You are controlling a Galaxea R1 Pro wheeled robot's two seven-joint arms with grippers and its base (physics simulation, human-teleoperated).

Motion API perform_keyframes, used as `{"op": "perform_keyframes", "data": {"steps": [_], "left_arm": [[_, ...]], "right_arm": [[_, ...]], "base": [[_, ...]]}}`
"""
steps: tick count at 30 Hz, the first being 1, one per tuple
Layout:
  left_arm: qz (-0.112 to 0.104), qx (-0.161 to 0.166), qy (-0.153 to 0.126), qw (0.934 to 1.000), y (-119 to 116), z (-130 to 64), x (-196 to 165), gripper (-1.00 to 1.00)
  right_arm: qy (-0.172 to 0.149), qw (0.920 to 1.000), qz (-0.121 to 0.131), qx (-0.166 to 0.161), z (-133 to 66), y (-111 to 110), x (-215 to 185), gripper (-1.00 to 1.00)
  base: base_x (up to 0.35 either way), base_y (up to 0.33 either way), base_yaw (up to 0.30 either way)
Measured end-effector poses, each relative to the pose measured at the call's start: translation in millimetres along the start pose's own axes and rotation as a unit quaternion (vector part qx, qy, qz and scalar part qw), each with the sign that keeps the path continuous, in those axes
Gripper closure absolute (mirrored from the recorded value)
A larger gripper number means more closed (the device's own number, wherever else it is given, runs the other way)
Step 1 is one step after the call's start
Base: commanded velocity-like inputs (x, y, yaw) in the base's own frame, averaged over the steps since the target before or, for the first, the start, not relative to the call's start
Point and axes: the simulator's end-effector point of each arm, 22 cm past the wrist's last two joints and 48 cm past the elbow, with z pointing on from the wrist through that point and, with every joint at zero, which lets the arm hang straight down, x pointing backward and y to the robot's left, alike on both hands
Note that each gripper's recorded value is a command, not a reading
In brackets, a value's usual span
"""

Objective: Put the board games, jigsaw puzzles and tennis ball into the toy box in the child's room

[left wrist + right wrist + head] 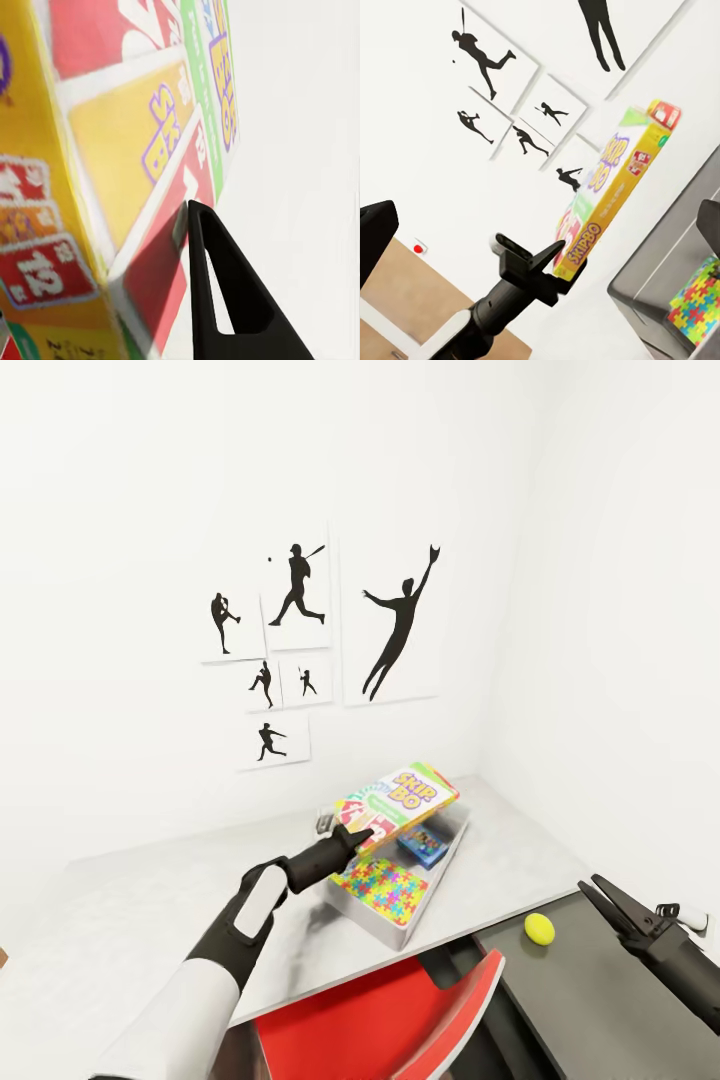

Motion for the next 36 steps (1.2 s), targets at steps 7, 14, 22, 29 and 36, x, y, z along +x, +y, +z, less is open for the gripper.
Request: {"op": "perform_keyframes", "data": {"steps": [7,14,22,29,36], "left_arm": [[0.013,-0.029,0.030,0.9990,1.8,17.2,32.4,1.00],[-0.030,-0.044,0.021,0.9984,5.3,20.5,33.8,1.00],[-0.033,-0.046,-0.002,0.9984,7.1,20.7,24.4,1.00],[-0.029,-0.058,-0.059,0.9962,13.7,18.6,0.5,1.00],[-0.038,-0.073,-0.066,0.9944,19.5,18.9,0.0,1.00]], "right_arm": [[0.000,1.0000,0.000,0.000,-0.1,-0.2,0.0,-1.00],[0.000,1.0000,-0.001,0.000,-0.3,-0.1,-0.8,-1.00],[0.000,1.0000,-0.001,0.000,-0.2,-0.1,-1.0,-1.00],[0.000,1.0000,-0.001,0.001,-0.4,-0.2,-0.9,-1.00],[0.000,1.0000,0.000,0.000,-0.1,0.0,-0.5,-1.00]], "base": [[0.000,0.000,0.000],[0.000,0.000,0.000],[0.000,0.000,0.000],[0.000,0.000,0.000],[0.000,0.000,0.000]]}}
